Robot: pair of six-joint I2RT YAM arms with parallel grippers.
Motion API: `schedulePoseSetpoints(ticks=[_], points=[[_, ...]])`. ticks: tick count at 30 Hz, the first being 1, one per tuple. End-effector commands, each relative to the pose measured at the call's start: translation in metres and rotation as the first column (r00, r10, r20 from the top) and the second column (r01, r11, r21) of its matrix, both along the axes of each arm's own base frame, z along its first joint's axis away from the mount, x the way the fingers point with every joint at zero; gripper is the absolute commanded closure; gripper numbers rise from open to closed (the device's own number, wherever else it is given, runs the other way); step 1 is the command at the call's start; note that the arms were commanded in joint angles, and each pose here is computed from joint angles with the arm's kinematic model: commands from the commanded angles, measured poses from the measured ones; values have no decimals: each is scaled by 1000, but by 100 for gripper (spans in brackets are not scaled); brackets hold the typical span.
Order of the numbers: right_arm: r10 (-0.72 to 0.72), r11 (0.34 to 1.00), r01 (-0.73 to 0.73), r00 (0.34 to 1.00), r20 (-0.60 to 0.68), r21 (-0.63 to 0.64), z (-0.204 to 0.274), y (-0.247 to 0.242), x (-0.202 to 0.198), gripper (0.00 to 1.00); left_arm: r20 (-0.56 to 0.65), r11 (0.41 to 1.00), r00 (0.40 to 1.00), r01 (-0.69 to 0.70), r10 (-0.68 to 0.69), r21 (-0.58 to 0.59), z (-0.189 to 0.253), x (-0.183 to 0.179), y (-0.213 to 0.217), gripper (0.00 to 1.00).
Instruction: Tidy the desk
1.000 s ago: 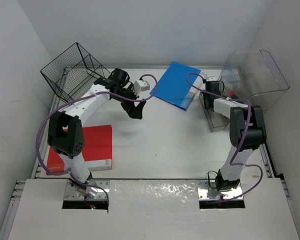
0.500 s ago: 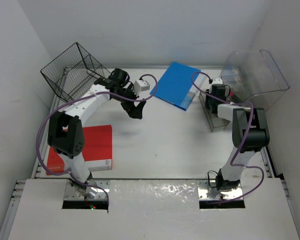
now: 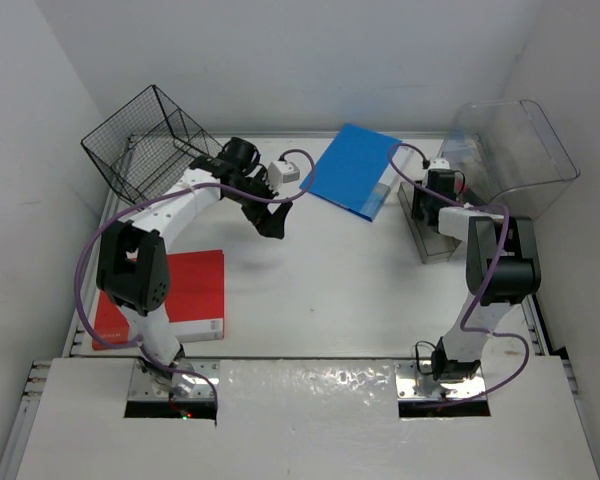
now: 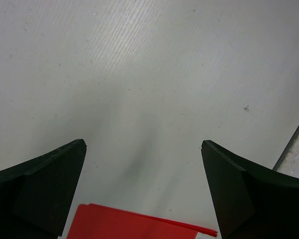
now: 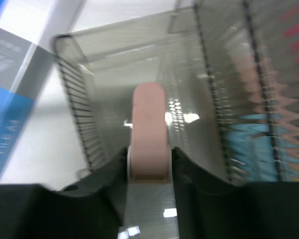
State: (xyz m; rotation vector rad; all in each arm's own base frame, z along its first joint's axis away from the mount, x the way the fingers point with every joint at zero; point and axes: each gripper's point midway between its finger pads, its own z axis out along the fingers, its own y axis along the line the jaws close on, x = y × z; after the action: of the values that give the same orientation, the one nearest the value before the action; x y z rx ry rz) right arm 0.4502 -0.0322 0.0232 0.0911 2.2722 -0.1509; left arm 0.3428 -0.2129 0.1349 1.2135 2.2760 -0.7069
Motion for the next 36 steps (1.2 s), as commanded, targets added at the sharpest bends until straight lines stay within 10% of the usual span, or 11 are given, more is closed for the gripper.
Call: schedulePoseSetpoints(ticks=[1,22,30,36], points=[[5,999,-3,997,-81,33,-12,3,-19,60,48,1000,999,-12,13,-22,13,13,-1,0],[159,986,-158,987,26,-59,83,23,-14,55,23,1000,1000,-8,9,-24,6,16,-3,0],[394,914,-401,914,-94,-67,66,84,-25,100,17,1000,1000,-18,18,-14,3,15,-2,0],[394,918,-396,898,-197,29,24,94,-17,100,43,999,998,-44,43,20,-1,18,6,0]])
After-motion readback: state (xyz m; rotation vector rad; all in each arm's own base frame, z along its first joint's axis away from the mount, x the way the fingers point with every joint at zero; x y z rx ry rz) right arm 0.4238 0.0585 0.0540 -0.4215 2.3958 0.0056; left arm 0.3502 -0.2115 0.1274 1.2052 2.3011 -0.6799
